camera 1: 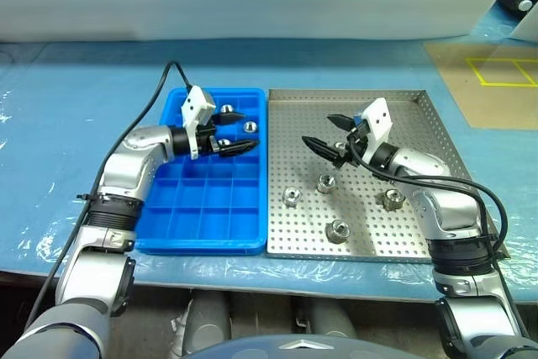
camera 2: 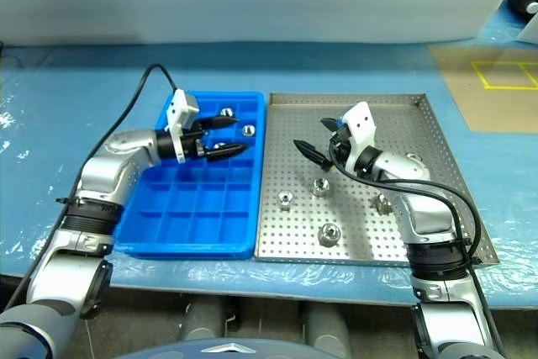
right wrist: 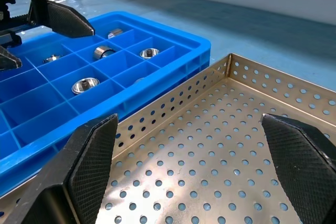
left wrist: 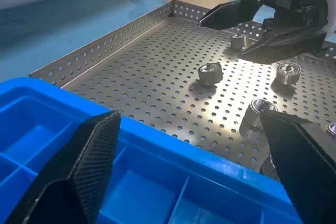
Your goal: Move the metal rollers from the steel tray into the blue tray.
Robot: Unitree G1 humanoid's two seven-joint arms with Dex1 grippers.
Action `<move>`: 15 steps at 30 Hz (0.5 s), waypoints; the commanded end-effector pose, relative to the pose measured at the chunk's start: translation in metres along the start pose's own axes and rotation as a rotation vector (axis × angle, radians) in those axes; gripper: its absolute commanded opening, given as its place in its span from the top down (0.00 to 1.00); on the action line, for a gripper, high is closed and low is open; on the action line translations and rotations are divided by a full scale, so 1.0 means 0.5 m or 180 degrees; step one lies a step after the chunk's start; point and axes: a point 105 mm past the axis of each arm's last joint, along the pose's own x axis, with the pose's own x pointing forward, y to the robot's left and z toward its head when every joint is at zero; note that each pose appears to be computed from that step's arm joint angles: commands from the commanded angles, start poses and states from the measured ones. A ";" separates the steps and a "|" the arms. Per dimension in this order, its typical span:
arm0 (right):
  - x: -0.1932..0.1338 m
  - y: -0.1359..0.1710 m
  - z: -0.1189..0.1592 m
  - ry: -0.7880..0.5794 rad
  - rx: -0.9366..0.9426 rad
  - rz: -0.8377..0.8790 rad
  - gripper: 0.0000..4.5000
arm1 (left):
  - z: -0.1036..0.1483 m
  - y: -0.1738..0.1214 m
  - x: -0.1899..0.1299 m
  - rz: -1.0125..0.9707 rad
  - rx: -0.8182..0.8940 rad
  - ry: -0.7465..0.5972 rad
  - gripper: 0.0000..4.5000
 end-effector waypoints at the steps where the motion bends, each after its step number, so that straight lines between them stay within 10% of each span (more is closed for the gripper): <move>1: -0.005 0.001 0.021 -0.0113 -0.0104 -0.0018 0.00 | 0.014 0.002 -0.007 0.0030 0.0137 -0.0028 0.01; 15: -0.002 -0.001 0.021 -0.0113 -0.0133 -0.0050 0.00 | 0.017 0.006 -0.009 0.0088 0.0146 -0.0045 0.01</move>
